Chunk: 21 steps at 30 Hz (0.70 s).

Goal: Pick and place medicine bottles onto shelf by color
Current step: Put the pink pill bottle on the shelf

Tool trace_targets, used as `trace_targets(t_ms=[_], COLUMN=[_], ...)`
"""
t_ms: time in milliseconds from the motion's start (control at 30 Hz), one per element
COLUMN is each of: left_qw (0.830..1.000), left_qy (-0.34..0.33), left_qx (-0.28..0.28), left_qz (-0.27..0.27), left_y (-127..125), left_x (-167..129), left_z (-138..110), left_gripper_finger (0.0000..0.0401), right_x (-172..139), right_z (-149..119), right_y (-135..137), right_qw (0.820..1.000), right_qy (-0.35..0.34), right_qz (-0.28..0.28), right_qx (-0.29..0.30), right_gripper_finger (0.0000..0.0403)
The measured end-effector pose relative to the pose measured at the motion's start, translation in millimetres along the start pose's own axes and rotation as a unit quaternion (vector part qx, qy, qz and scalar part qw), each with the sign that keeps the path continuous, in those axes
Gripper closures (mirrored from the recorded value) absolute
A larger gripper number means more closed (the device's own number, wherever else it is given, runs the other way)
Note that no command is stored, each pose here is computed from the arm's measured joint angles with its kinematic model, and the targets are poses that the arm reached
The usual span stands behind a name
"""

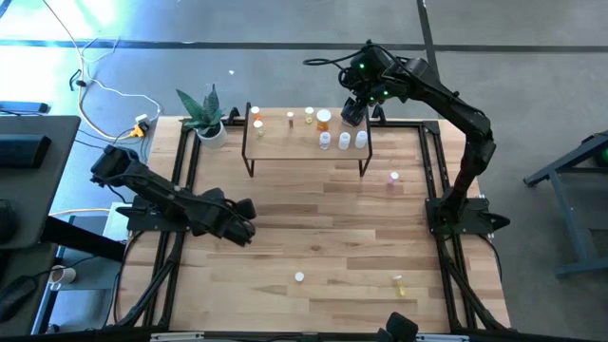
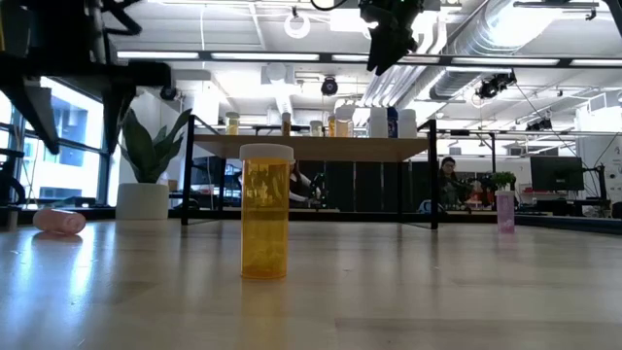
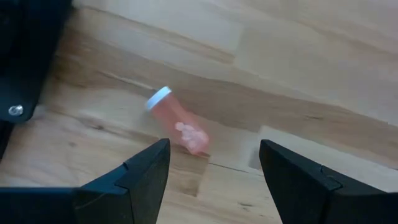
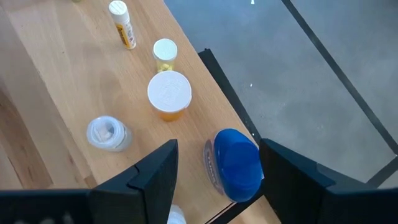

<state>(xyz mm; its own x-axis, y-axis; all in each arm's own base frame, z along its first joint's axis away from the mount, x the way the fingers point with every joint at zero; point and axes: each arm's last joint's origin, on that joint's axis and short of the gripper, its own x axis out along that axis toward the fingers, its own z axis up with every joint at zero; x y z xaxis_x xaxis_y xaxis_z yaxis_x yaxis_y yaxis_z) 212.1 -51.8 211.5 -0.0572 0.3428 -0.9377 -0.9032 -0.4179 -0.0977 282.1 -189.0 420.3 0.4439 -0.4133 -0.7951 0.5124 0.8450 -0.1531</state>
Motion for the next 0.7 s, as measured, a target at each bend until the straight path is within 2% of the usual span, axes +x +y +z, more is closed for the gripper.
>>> trace_targets(t_ms=[367,700], left_qw=[0.996,0.992], left_qy=[-0.010,-0.031], left_qx=[0.018,0.007], left_qz=[0.086,0.118], left_y=[-6,-16], left_x=[27,51], left_z=[-22,-30], left_gripper_finger=[0.0165,0.0165], right_x=[0,0], right_z=[0,0], right_y=[0,0], right_qw=[1.000,1.000], right_qy=[0.000,0.001], right_qz=[0.000,0.000], right_qx=[-0.008,-0.008], right_gripper_finger=[0.0187,0.0187])
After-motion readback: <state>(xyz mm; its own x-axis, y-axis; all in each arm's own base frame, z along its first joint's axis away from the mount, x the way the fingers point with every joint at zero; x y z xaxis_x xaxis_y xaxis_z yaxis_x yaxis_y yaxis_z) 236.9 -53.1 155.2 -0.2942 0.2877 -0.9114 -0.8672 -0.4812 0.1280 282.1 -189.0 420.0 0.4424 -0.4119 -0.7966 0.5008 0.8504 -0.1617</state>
